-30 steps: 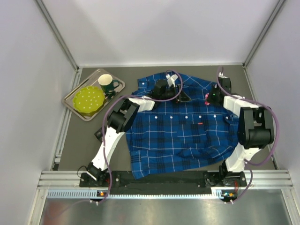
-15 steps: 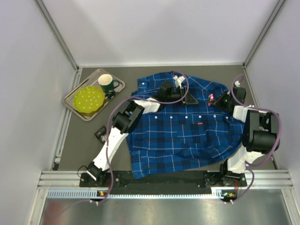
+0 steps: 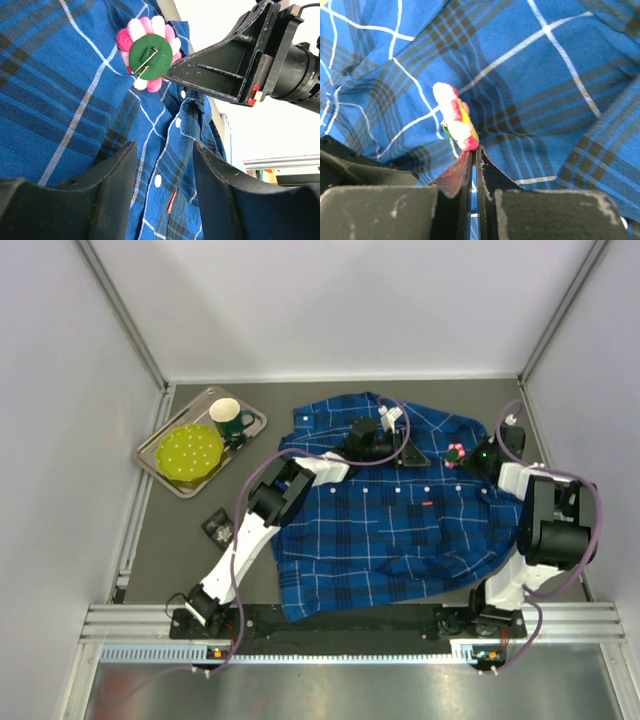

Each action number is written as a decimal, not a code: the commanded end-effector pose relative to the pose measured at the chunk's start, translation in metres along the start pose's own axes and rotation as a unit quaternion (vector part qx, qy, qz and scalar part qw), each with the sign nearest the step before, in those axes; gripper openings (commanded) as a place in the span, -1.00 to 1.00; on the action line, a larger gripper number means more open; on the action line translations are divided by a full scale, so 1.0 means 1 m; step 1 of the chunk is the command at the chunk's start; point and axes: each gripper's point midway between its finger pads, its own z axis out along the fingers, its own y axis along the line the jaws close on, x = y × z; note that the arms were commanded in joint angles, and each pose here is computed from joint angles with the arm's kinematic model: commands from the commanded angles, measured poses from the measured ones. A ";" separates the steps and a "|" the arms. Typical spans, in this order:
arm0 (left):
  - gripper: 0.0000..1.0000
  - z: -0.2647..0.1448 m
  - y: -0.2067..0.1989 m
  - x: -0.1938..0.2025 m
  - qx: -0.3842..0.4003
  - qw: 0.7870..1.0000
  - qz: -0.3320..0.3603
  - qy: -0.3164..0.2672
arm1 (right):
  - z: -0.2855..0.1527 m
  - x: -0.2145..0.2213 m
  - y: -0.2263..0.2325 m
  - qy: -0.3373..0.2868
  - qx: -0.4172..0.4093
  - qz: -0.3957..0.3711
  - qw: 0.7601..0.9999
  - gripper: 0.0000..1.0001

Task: Remove the brooch from the garment
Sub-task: Place the brooch on the flattened clothing.

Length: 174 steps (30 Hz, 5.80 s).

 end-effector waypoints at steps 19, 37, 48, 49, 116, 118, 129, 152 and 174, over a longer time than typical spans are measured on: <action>0.05 0.012 -0.016 -0.012 0.028 0.999 0.025 -0.012 | 0.000 -0.004 -0.002 -0.003 0.025 0.069 0.997 -0.98; 0.04 0.017 -0.022 -0.010 0.040 0.998 0.043 -0.002 | 0.001 0.011 -0.021 0.009 0.069 0.109 0.992 -1.00; 0.07 0.023 -0.026 -0.030 0.037 0.996 0.073 -0.026 | 0.002 0.017 -0.014 0.011 0.042 0.126 0.991 -1.00; 0.07 0.023 -0.024 -0.031 0.036 0.997 0.067 -0.028 | 0.001 0.016 -0.013 0.011 0.040 0.124 0.991 -0.99; 0.14 0.019 -0.011 -0.010 0.034 0.999 0.026 0.002 | 0.029 -0.022 0.050 0.000 0.152 -0.159 0.975 -0.10; 0.15 0.019 -0.011 -0.011 0.030 0.999 0.032 0.002 | 0.028 -0.025 0.051 -0.003 0.151 -0.160 0.975 -0.14; 0.18 0.015 -0.006 -0.014 -0.011 0.998 0.069 0.004 | 0.029 -0.029 0.048 0.000 0.152 -0.181 0.972 -0.28; 0.14 0.014 -0.004 -0.012 -0.013 0.998 0.059 0.009 | 0.034 -0.031 0.058 0.054 0.128 -0.283 0.949 -0.58; 0.14 0.014 -0.006 -0.012 -0.008 0.998 0.060 0.011 | 0.023 0.000 0.044 0.098 0.148 -0.309 0.934 -0.63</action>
